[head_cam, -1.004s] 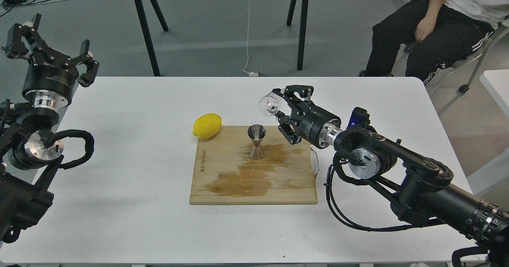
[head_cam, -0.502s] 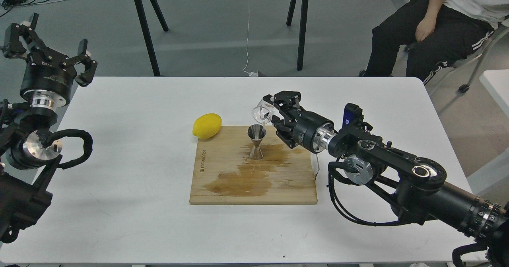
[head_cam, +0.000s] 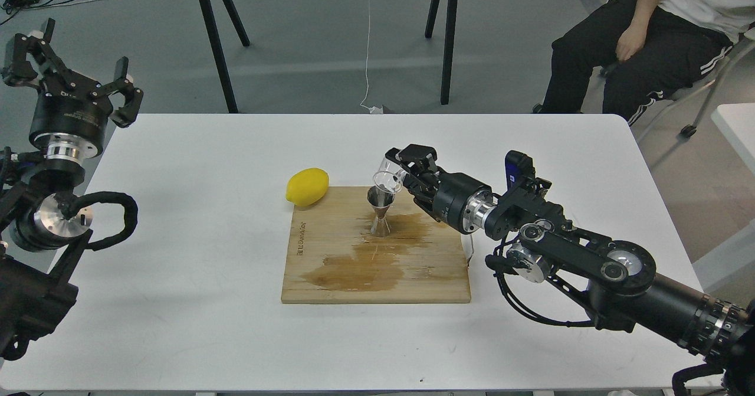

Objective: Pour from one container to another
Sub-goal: 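Tilt the glass cup with the right gripper to pour into the jigger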

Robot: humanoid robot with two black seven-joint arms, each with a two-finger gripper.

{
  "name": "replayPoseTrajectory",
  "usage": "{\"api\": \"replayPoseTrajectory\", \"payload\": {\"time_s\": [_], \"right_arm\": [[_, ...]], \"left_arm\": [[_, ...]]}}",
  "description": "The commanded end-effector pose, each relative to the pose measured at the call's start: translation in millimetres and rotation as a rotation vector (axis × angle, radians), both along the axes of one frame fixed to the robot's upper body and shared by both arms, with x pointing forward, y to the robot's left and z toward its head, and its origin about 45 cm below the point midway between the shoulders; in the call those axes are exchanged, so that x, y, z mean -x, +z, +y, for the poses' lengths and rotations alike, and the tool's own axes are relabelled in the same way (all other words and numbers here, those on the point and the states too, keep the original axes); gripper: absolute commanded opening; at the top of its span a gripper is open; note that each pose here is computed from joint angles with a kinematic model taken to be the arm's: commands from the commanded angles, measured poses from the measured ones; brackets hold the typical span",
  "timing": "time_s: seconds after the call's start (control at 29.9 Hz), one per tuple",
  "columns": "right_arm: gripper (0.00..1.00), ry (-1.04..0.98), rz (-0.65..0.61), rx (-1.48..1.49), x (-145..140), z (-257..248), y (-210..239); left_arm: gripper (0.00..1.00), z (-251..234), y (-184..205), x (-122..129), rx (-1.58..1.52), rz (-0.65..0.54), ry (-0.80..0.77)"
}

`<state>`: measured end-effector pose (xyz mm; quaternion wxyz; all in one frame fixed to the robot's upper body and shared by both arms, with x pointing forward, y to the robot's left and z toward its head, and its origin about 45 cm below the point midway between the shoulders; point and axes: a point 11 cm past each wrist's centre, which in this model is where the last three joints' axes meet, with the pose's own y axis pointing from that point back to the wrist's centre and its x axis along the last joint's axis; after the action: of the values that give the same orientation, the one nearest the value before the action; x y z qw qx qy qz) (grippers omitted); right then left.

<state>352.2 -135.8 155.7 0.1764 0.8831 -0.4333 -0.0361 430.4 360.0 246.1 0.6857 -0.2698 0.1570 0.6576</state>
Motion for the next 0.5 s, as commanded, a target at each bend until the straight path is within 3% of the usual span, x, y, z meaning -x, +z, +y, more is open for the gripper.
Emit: {"api": "replayPoseTrajectory", "payload": {"time_s": [0.0,0.47], "right_arm": [[0.4,-0.003,-0.013,0.015,-0.5,0.0,0.0],[0.4,0.017,-0.078,0.072,-4.9,11.5,-1.4]], "left_arm": [[1.0,0.2,-0.6,0.3,0.0,0.001,0.001],[1.0,0.2,-0.6,0.3,0.0,0.001,0.001]]}}
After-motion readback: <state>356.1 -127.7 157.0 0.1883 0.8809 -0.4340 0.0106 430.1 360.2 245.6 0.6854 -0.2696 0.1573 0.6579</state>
